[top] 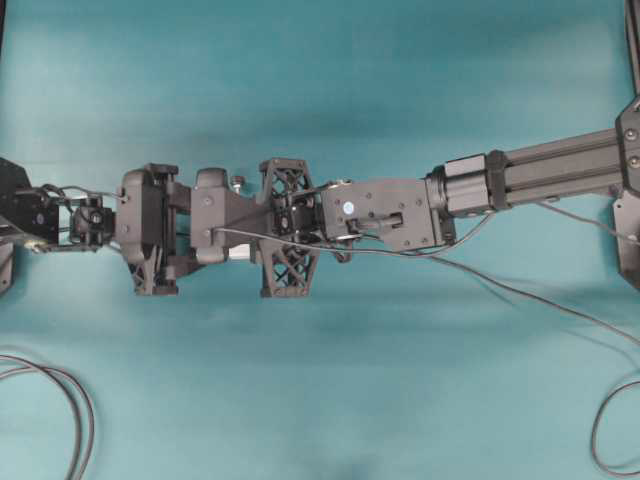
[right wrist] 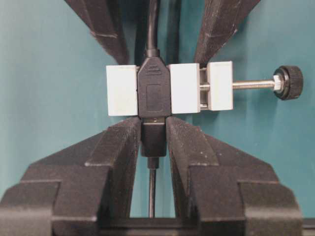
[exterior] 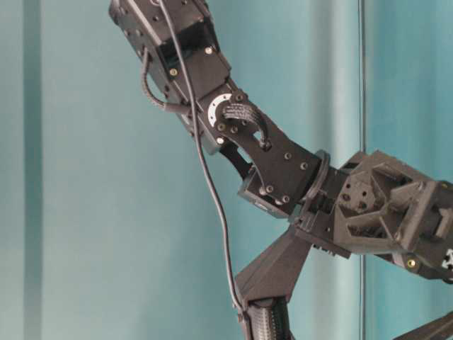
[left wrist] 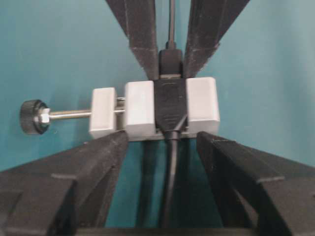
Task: Insert the USB cable into the female connector supported by the left arm.
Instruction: 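Open both grippers and release the connected cable and clamp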
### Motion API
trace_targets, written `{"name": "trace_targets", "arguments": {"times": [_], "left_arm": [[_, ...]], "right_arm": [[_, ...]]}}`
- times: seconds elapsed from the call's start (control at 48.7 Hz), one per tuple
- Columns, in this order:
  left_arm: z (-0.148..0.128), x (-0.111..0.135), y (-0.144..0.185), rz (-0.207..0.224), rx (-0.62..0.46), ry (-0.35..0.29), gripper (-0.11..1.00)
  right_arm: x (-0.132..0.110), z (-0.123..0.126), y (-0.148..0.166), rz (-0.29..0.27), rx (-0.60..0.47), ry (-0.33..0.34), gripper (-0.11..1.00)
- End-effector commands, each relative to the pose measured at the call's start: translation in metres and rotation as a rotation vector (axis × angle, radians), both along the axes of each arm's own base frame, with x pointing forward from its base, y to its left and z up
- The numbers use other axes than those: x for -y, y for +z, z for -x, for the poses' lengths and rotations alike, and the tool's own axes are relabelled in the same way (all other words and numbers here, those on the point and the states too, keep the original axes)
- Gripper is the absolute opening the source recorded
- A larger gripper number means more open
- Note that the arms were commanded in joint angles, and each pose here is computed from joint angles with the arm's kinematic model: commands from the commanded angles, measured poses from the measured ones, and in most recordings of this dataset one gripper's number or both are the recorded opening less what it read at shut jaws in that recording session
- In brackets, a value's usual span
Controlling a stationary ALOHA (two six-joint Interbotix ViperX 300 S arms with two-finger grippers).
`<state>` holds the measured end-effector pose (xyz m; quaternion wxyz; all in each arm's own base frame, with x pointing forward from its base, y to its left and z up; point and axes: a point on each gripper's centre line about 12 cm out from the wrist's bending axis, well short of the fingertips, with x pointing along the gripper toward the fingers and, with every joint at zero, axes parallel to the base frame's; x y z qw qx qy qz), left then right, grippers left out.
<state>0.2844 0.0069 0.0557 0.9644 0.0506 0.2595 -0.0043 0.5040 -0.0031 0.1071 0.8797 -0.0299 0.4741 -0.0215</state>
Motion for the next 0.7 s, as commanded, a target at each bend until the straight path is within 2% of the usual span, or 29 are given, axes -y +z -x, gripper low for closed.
{"name": "trace_targets", "arguments": {"times": [0.0, 0.103, 0.247, 0.288, 0.493, 0.678], "left_arm": [[-0.004, 0.007, 0.012, 0.007, 0.045, -0.023, 0.73], [-0.002, 0.011, 0.014, 0.010, 0.043, -0.034, 0.73], [0.007, 0.014, 0.015, 0.024, 0.027, -0.038, 0.73], [0.010, 0.014, 0.017, 0.032, 0.024, -0.033, 0.73], [0.035, 0.012, 0.027, 0.055, 0.006, -0.005, 0.73], [0.055, 0.011, 0.038, 0.060, -0.035, 0.007, 0.73]], "right_arm": [[0.000, -0.001, 0.024, 0.003, 0.046, 0.002, 0.22], [0.000, 0.002, 0.026, 0.002, 0.045, 0.001, 0.24], [0.000, 0.008, 0.032, 0.000, 0.048, -0.002, 0.64], [-0.001, 0.012, 0.035, -0.004, 0.050, -0.007, 0.71], [-0.003, 0.036, 0.054, -0.021, 0.064, -0.026, 0.68], [-0.008, 0.078, 0.076, -0.026, 0.084, -0.012, 0.68]]}}
